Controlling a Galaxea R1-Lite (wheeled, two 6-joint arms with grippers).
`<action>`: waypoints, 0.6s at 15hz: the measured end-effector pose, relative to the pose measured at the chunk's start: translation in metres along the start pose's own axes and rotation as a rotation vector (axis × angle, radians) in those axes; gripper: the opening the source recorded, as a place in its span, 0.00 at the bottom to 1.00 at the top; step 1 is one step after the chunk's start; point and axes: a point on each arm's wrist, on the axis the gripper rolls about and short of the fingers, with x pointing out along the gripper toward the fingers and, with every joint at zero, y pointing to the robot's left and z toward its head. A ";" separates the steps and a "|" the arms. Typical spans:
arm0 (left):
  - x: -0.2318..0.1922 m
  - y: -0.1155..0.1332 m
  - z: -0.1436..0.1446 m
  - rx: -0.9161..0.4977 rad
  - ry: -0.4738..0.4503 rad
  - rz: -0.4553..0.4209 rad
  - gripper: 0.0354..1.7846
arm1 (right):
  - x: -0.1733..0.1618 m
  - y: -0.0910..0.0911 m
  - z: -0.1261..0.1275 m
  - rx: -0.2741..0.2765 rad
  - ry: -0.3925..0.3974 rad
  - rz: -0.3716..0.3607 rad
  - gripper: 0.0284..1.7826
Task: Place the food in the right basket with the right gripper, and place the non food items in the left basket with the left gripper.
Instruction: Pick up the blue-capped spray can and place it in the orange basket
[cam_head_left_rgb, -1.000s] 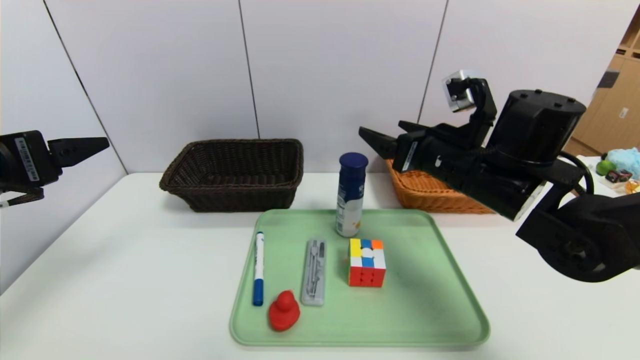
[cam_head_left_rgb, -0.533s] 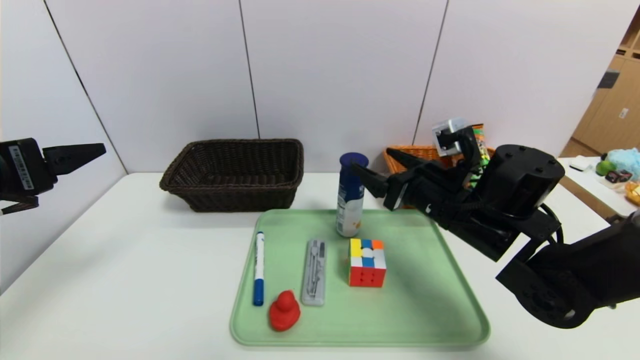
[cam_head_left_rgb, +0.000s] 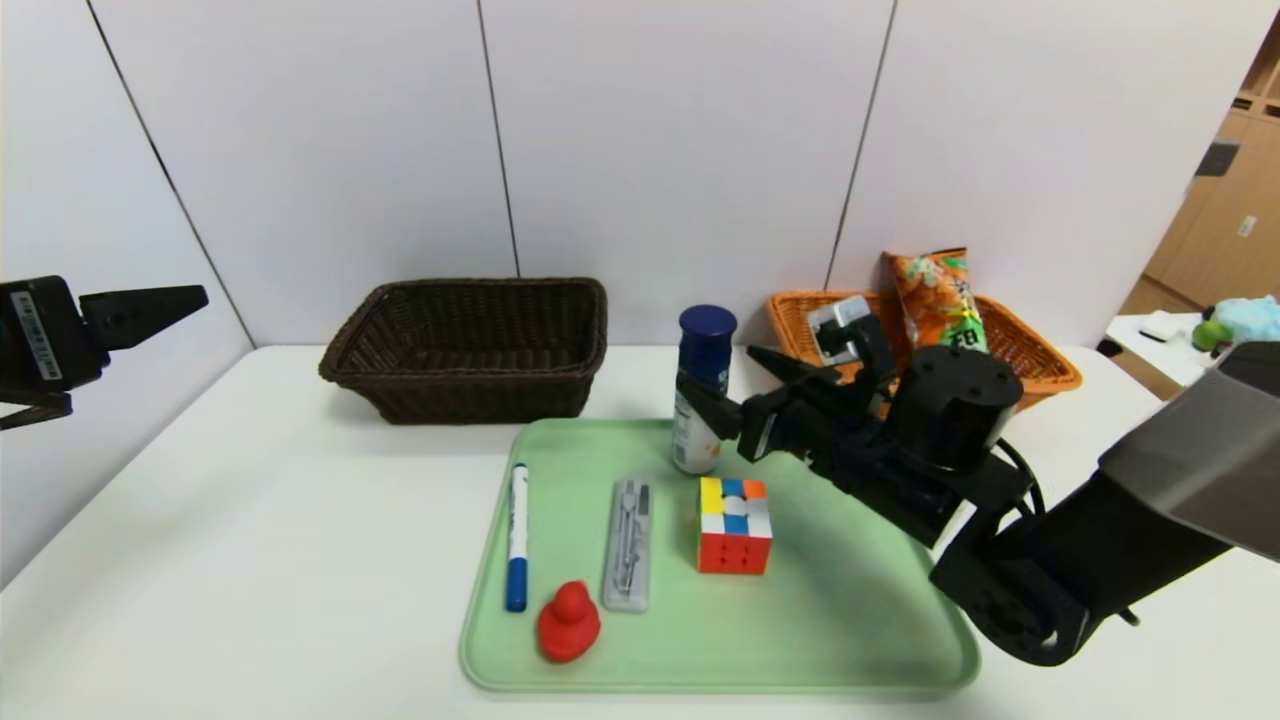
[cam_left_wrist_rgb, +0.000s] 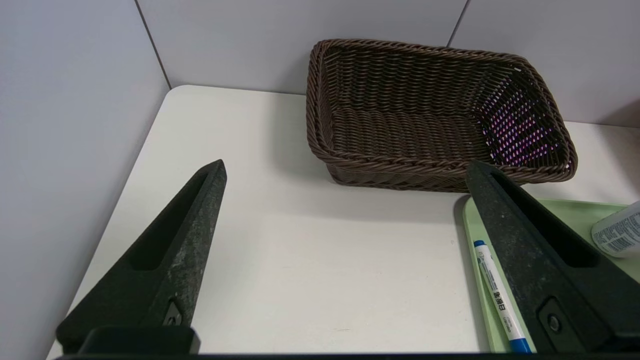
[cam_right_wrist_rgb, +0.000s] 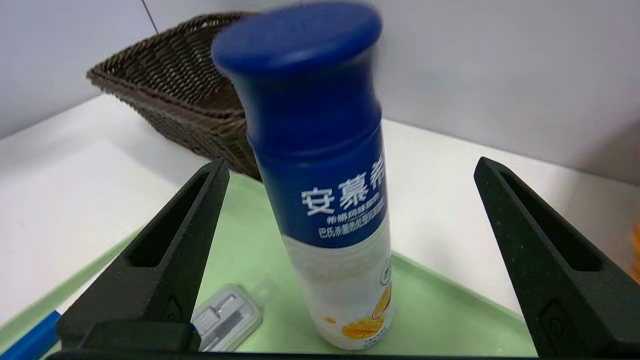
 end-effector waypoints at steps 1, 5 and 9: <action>0.000 0.000 0.000 0.000 0.000 0.000 0.94 | 0.003 -0.001 -0.005 0.001 0.007 0.001 0.95; -0.002 0.000 -0.001 0.002 -0.003 -0.001 0.94 | 0.015 -0.003 -0.020 0.003 0.024 -0.001 0.95; -0.005 0.000 0.000 0.004 -0.011 -0.003 0.94 | 0.029 -0.005 -0.019 -0.023 -0.036 0.005 0.76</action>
